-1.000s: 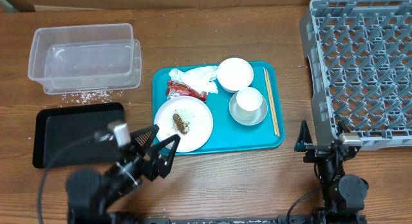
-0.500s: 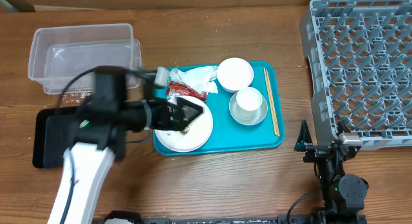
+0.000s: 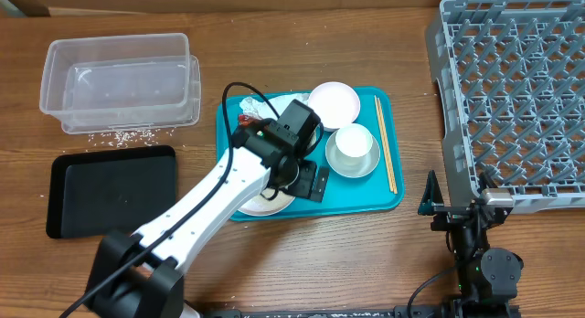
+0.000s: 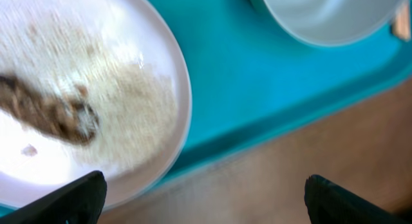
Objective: Sort waste into correct bins and load items into the dishwasher
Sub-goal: 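Reach the left gripper to the white plate rim and grasp it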
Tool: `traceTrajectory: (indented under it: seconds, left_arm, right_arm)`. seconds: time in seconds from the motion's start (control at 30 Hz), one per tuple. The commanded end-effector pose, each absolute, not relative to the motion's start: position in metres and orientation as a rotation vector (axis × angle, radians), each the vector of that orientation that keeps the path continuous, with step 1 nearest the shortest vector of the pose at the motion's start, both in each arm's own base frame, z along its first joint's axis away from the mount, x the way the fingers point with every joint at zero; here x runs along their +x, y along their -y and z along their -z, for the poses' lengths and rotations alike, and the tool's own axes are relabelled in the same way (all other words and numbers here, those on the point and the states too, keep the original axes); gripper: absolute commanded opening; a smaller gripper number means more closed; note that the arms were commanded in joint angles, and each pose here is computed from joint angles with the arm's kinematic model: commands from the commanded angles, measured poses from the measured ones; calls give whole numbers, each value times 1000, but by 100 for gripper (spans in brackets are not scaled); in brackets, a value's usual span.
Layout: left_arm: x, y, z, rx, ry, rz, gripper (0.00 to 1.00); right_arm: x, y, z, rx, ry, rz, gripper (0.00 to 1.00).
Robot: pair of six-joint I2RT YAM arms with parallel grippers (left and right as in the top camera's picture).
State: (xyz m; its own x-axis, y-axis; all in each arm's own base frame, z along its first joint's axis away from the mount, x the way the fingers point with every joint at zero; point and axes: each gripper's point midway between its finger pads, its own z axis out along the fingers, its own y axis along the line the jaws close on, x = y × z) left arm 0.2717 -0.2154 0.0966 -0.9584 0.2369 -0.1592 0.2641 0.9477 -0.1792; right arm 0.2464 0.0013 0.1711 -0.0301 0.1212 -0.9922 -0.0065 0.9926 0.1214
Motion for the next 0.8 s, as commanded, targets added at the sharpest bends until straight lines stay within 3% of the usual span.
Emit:
traceTrajectory:
  seconds: [0.0, 0.23, 0.3, 0.4, 0.43, 0.77]
  left_arm:
    - [298, 213, -92, 296, -2915, 227, 100]
    - [319, 225, -65, 270, -2877, 173, 97]
    - [321, 220, -56, 247, -2876, 85, 78]
    - [321, 215, -47, 171, -2884, 13, 41]
    - [321, 215, -45, 149, -2885, 5, 37]
    - [317, 228, -40, 163, -2865, -11, 39]
  right_arm:
    - [246, 0, -170, 88, -1593, -94, 100]
    - [246, 0, -170, 88, -1593, -94, 100]
    - [246, 0, -170, 88, -1593, -94, 100]
    - [246, 0, -170, 88, -1593, -94, 100]
    - [246, 0, -170, 88, -1593, -94, 100]
    - [246, 0, -170, 88, -1593, -94, 100]
